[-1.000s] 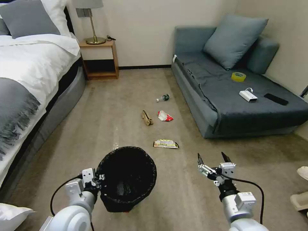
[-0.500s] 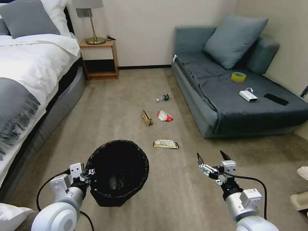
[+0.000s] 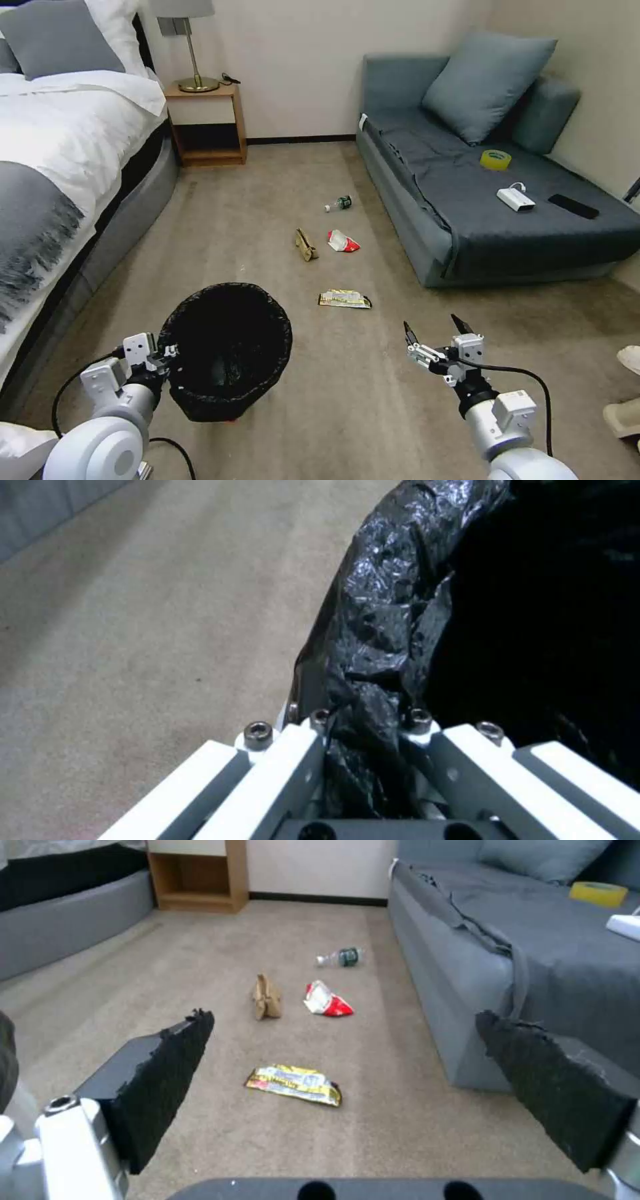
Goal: Pick up the trash bin, then pick up the garbage on the floor and place it into the trash bin.
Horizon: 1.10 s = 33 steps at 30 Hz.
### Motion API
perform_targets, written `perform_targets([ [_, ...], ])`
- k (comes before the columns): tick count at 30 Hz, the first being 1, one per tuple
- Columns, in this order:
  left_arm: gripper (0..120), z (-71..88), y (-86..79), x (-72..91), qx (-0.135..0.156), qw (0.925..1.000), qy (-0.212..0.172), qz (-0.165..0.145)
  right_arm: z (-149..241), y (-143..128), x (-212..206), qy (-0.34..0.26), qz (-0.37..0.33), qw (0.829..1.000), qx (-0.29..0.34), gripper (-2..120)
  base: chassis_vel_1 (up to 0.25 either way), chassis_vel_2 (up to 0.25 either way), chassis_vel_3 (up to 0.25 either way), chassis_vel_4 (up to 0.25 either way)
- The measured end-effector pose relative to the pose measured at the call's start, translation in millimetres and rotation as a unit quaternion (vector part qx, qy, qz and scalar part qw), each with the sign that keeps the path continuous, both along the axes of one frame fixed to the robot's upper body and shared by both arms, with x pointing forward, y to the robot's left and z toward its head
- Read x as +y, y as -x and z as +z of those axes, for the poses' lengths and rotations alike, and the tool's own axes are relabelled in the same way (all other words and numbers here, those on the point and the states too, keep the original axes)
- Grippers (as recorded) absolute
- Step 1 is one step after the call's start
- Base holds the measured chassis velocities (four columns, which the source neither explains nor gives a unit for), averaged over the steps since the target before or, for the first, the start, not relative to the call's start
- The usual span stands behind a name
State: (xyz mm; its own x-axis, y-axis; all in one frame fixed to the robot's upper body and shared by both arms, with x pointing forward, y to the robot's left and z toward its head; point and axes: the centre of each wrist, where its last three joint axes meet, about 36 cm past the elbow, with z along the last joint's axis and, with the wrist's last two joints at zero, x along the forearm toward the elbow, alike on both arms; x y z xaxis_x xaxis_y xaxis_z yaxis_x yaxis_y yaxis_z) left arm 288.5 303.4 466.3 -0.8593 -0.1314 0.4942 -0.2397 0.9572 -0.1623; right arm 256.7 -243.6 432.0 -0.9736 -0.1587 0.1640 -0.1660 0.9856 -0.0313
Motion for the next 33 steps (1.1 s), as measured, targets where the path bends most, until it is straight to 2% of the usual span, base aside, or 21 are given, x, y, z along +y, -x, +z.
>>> perform_targets([
  [17,3,10.4,-1.4,16.6,-0.021,0.9994,-0.008,0.028,-3,-1,0,-0.001,0.016,1.0,-0.003,100,-0.014,0.015,0.015,-0.018],
  [23,3,16.6,-2.4,23.9,-0.031,0.9988,-0.014,0.036,-3,-1,1,-0.002,0.018,1.0,-0.002,100,-0.147,0.162,0.156,-0.162],
  [33,3,18.1,-1.4,26.8,-0.036,0.9984,-0.015,0.042,-4,0,2,-0.005,0.021,1.0,-0.004,100,-0.177,0.184,0.181,-0.183],
])
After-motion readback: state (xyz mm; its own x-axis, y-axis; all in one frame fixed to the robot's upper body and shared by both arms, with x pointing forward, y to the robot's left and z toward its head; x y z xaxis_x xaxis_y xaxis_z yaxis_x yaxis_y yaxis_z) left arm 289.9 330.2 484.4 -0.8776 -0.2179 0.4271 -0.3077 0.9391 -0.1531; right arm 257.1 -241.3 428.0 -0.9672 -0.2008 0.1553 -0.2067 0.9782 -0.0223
